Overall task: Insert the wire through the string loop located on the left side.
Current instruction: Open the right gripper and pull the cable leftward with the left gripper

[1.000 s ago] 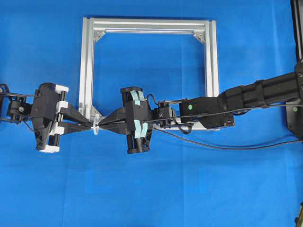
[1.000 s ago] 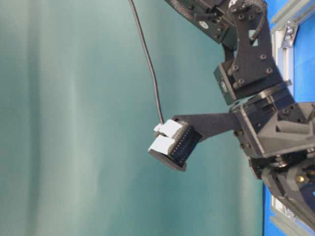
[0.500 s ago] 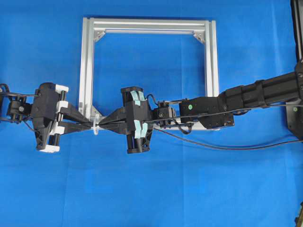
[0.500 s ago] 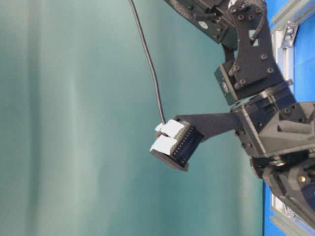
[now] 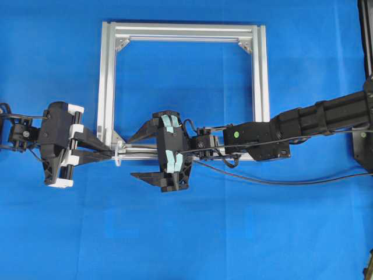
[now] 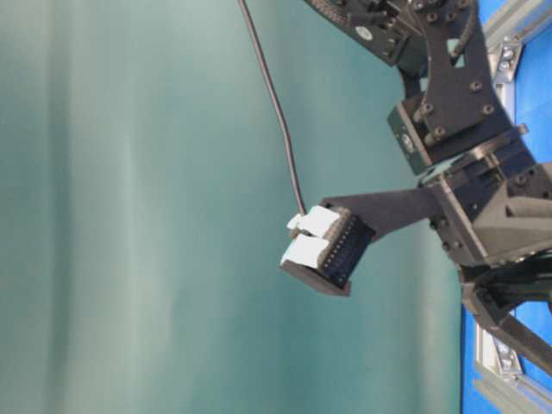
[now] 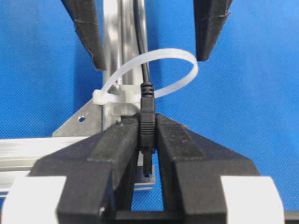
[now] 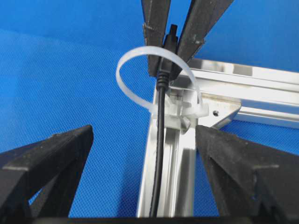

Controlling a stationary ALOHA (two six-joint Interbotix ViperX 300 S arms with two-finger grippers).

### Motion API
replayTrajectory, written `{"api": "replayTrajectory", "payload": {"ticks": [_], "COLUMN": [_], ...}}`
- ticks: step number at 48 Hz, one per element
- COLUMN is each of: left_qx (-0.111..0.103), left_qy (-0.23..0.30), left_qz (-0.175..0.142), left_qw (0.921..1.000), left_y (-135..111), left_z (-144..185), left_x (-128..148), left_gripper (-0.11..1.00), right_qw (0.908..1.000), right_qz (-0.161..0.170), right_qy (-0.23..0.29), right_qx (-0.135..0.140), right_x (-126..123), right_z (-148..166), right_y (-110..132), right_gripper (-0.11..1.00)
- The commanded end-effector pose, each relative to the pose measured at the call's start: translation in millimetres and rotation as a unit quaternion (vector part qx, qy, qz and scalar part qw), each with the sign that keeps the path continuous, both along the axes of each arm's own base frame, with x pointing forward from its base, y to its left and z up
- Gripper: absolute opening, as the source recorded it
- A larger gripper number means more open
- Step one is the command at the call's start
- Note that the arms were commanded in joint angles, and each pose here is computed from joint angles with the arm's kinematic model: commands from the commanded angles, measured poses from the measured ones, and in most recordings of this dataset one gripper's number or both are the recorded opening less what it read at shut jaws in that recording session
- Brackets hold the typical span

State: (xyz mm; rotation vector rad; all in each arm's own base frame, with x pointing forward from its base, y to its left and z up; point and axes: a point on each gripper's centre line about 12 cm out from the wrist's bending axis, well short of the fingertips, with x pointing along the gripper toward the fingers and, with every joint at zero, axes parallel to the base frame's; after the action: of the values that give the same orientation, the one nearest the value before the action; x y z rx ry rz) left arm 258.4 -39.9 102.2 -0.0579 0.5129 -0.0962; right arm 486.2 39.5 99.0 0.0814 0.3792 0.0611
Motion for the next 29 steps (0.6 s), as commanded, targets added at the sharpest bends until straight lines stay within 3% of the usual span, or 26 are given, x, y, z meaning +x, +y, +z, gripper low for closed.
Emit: {"api": "replayTrajectory", "payload": {"ticks": [1,15,29], "left_qx": [-0.002,-0.012,-0.023], "left_qy": [-0.011,-0.012,-0.047], "left_qz": [0.001,0.003,-0.002], "left_qw": [0.9999,0.9999,0.9986], "left_y": [0.7,5.4,9.1], "left_z": [6.8,18.9,49.1], "left_x": [0.0,-31.4,-61.4], "left_gripper": [0.08,0.08,0.08], "right_qw": [0.9998,0.9998,0.9998], "right_qz": [0.000,0.000,0.000], "right_qy": [-0.021,-0.018,-0.021], "right_qx": [0.003,0.002,0.002], "right_x": [2.4,1.1,1.2], "right_z": [17.0,16.5,17.1], "right_y": [1.4,1.3,1.3], "right_gripper": [0.96,0.96,0.96]}}
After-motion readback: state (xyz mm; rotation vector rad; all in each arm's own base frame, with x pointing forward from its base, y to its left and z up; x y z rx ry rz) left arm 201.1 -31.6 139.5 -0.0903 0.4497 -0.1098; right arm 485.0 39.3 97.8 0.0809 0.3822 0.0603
